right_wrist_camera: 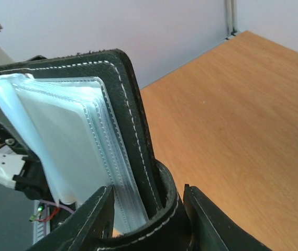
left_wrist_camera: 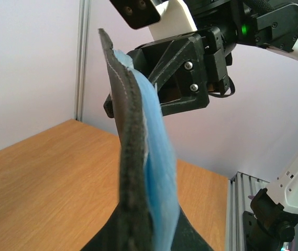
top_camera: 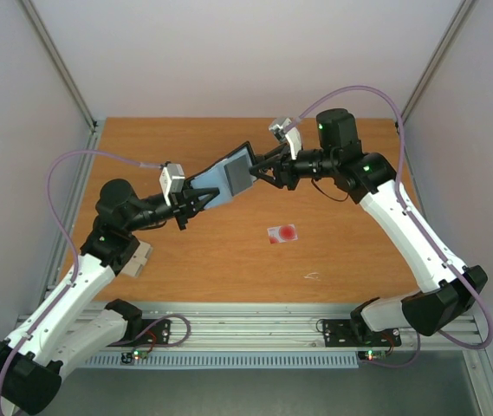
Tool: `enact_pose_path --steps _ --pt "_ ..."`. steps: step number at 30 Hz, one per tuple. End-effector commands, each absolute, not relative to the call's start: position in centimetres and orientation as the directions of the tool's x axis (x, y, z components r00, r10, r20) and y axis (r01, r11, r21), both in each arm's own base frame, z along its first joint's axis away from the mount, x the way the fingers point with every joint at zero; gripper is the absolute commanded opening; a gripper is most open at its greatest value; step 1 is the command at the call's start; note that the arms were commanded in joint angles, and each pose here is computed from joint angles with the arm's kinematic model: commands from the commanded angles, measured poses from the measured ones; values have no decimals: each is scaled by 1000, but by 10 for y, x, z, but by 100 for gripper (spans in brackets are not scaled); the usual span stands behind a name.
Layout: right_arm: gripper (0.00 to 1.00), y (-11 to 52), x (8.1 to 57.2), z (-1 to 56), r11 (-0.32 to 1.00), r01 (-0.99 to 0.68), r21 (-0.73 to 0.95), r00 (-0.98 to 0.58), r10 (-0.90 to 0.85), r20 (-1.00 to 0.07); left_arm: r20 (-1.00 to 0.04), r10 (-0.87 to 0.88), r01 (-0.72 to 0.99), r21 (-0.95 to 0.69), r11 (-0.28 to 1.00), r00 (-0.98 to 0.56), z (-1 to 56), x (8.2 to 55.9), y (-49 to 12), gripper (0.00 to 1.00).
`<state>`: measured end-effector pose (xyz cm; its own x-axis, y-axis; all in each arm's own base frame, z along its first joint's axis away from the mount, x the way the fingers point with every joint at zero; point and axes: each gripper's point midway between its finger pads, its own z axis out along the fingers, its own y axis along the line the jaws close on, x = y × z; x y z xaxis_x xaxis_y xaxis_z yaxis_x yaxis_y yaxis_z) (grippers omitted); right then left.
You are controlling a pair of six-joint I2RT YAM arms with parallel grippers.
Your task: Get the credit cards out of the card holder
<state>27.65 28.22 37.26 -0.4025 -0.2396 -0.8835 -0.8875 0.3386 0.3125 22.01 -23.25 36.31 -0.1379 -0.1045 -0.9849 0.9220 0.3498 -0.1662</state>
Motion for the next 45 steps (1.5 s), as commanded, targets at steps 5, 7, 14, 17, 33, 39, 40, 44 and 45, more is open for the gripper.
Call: enact_pose_path --steps 5,7,14,17,33,39,40,44,45 --pt "37 275 291 373 421 -876 238 -371 -269 -889 -990 -130 944 -85 318 -45 383 210 -233 0" --pt "37 274 290 373 422 -876 234 -370 -275 -887 -991 -130 945 -84 317 -45 383 210 -234 0" --pt "45 287 263 380 277 -922 272 -348 -279 -895 -990 -131 944 -85 319 -45 383 210 -233 0" --pt "49 295 255 379 239 -931 276 -339 -286 -896 -990 -132 943 -85 321 -45 383 210 -233 0" --pt "70 339 232 374 176 -939 296 -338 -305 -890 -988 -138 928 -113 354 -68 378 217 -231 0" --pt "39 337 247 374 274 -922 273 -350 -289 -891 -988 -134 938 -112 329 -71 377 211 -232 0" --pt "32 337 248 374 281 -919 276 -354 -287 -890 -989 -133 939 -112 325 -72 377 211 -232 0" --pt "14 335 246 376 280 -913 296 -374 -289 -881 -988 -135 939 -118 324 -77 376 211 -232 8" --pt "10 334 245 377 280 -913 297 -375 -290 -881 -988 -136 938 -119 325 -78 376 210 -232 20"
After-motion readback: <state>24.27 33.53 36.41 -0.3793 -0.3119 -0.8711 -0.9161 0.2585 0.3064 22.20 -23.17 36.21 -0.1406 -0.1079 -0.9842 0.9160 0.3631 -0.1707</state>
